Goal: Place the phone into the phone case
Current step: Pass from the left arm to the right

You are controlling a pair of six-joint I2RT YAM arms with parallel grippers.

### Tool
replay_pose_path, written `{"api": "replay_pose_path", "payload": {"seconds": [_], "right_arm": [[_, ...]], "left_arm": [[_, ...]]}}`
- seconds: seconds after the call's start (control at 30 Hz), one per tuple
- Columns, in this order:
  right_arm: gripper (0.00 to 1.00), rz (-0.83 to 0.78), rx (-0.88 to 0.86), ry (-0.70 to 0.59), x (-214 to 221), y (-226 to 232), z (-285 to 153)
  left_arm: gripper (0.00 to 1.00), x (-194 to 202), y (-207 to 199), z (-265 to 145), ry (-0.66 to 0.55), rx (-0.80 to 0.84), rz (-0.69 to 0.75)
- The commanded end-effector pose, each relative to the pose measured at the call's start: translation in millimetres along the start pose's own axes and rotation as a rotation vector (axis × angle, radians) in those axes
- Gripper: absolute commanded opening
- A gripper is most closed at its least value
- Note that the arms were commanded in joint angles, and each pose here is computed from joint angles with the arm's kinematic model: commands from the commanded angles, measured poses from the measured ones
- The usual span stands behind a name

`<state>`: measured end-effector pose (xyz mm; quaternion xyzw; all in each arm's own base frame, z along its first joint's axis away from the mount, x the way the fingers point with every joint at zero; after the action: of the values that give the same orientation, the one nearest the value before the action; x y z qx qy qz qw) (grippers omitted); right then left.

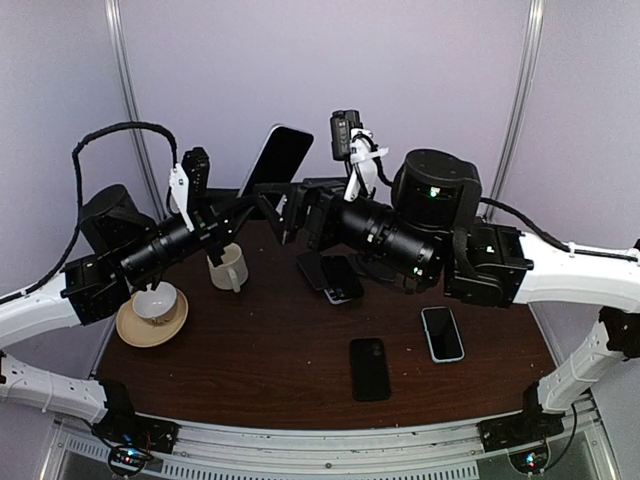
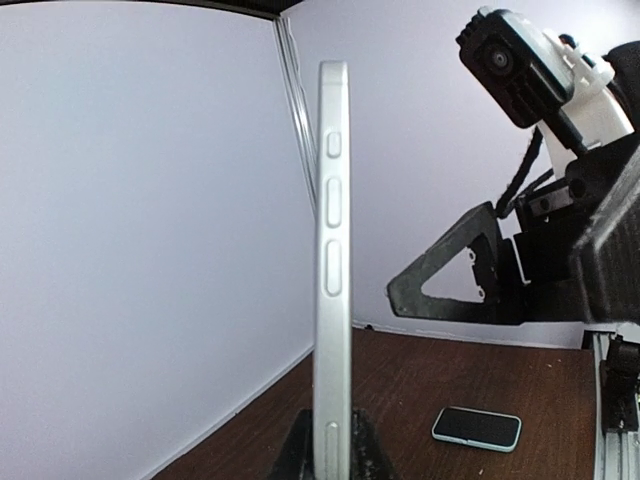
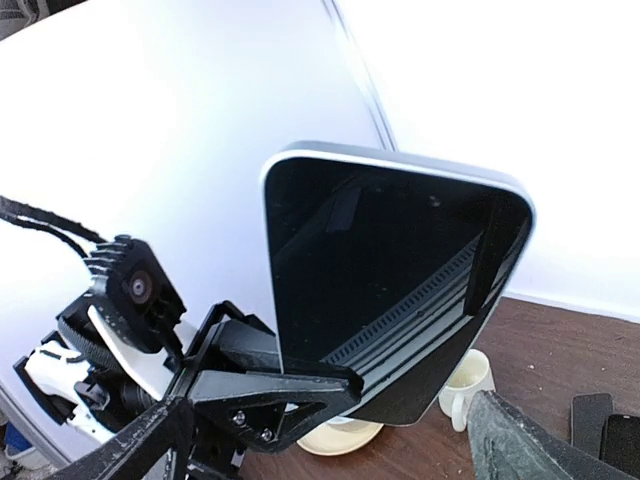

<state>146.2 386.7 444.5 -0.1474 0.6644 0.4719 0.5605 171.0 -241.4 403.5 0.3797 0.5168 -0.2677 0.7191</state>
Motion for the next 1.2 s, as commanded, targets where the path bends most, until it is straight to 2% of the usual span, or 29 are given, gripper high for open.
{"api": "replay_pose_path", "payload": {"seconds": [0.0,0.2,0.5,0.73,1.17], "right_arm": [[0.99,0.009,0.059,-0.140,-20.1,-10.8,8.4],[1.00,-0.045,-0.022,-0.143,-16.6,-4.2,26.2],[0.99,-0.017,0.040,-0.179,-18.1,-17.4,35.7],[0.90,0.040,0.061,-0.193,-17.0,-28.2,43.5],[0.82,0.012,0.065,-0.197,-25.2,-27.1,46.1]], "left_arm": [[0.00,-49.0,14.1,-2.4,-0.246,-0.083,0.033],[0.00,-41.6,10.8,11.1,-0.256,-0.085,0.033],[0.00,-32.7,4.2,18.7,-0.239,-0.172,0.088],[0.00,-25.0,-0.8,15.6,-0.245,-0.170,0.080],[0.00,-16.1,-1.3,9.7,-0.219,-0.196,0.072]]}}
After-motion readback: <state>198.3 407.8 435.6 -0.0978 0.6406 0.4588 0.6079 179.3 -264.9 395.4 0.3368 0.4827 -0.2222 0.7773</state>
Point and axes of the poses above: each gripper's point midway between its finger pads, its own z axis out along the fingers, its own y axis along the line the jaws close on, x = y × z, the point moved 7 cm from there along -z, back along the fingers, and after that the axes turned 5 degrees about z, right-handed, at the moved point
